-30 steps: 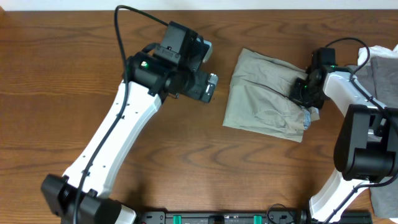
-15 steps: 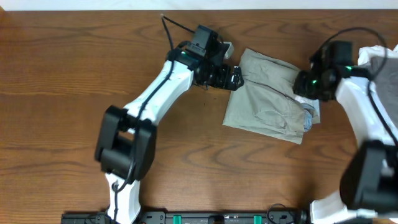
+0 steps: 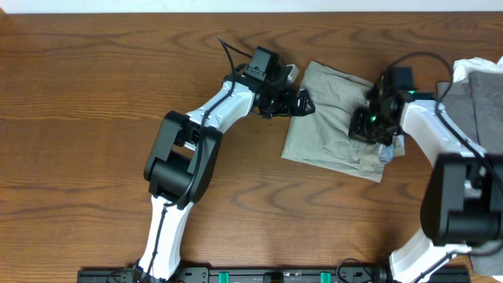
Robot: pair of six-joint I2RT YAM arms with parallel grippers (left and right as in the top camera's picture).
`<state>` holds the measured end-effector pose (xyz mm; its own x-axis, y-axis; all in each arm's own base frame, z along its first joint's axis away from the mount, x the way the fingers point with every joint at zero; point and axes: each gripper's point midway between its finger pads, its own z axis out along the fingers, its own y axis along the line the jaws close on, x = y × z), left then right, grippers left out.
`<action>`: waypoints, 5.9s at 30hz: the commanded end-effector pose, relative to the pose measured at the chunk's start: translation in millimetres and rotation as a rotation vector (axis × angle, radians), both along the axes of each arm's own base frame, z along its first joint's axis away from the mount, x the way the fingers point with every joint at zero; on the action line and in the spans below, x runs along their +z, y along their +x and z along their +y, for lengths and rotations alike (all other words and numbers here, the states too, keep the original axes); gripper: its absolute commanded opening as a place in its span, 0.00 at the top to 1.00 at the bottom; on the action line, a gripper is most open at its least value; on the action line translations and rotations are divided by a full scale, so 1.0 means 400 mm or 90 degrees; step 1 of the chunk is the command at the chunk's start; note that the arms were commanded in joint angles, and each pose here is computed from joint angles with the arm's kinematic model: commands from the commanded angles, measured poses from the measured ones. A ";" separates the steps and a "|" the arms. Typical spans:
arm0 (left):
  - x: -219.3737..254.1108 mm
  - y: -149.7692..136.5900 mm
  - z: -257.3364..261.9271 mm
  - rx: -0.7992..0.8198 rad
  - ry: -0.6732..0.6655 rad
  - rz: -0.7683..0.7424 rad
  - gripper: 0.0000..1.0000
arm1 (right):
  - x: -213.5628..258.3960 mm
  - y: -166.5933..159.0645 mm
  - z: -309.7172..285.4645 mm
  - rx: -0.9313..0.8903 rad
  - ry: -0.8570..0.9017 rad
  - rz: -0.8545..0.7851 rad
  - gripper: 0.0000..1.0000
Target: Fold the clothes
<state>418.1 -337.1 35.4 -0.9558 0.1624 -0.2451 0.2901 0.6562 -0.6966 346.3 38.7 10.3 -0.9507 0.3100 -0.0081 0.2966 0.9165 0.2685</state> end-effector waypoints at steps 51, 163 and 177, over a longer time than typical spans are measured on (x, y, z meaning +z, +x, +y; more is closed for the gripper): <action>-0.088 0.019 1.088 0.468 0.222 0.209 0.74 | 0.405 0.091 -0.027 -0.008 -0.034 -0.300 0.94; 0.745 -0.374 0.990 0.486 0.362 -0.254 0.02 | 0.386 -0.274 0.044 0.253 -0.177 -0.981 0.01; 0.763 -0.396 1.035 0.515 0.442 -0.277 0.02 | 0.386 -0.274 0.044 0.253 -0.177 -0.981 0.01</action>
<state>268.4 64.5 333.6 -0.7128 -0.2666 -0.6487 -0.2266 0.9629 -0.1467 237.0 55.0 165.6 0.0003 -0.1288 -0.9917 -0.3351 0.9343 -0.1214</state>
